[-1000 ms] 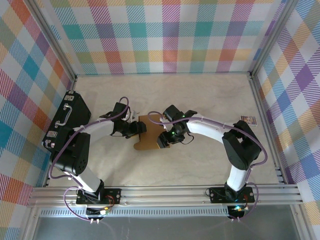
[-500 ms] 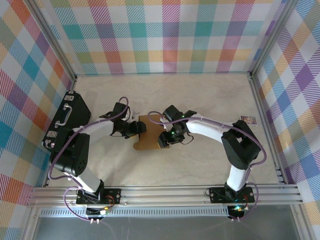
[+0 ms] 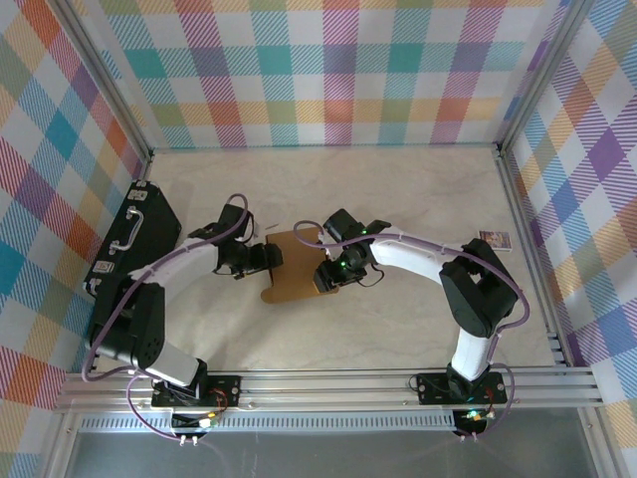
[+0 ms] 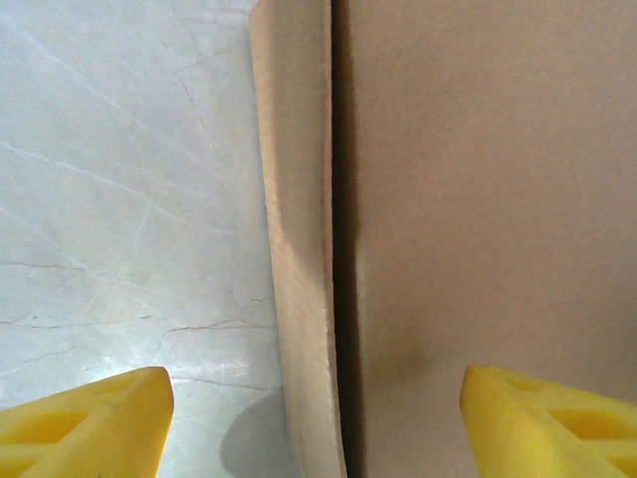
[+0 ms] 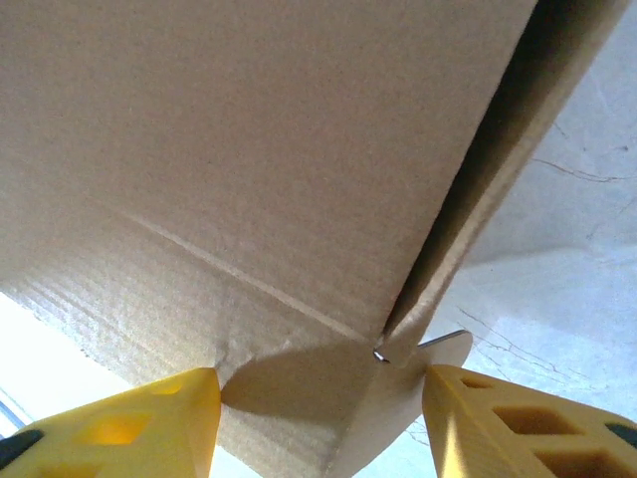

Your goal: Fold the paper box

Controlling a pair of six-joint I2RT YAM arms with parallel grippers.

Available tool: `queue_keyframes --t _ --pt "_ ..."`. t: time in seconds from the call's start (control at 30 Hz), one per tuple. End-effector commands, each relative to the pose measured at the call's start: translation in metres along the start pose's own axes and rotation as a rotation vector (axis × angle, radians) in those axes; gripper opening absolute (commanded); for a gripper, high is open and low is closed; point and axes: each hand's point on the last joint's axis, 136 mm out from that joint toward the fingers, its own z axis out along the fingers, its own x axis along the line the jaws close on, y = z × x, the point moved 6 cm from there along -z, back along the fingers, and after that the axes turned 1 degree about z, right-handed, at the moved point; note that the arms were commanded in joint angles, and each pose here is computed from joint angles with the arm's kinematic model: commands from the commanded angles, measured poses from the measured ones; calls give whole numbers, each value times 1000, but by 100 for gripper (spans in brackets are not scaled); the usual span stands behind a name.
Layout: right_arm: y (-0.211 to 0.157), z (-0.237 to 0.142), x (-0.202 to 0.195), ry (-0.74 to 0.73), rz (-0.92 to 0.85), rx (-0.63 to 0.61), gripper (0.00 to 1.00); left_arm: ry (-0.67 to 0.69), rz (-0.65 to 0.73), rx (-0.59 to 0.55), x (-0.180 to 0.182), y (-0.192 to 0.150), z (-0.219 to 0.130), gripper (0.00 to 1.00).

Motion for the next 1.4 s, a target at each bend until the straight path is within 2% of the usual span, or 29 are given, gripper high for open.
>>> queue_keyframes --t 0.0,0.17,0.5,0.73,0.97,1.37 --pt "2 6 1 14 18 7 56 21 14 19 0 -4 -5 76" --pt "4 8 2 20 23 12 54 7 4 34 0 -6 -2 73" --pt "5 6 5 37 27 10 52 37 19 62 0 -32 -28 72" --pt "5 6 6 50 26 6 52 -12 24 95 -6 -61 -27 59" --pt "7 7 8 64 26 7 51 -14 21 126 -4 -68 -12 62" --pt "8 3 16 127 28 6 51 -168 17 150 -26 -71 -5 60"
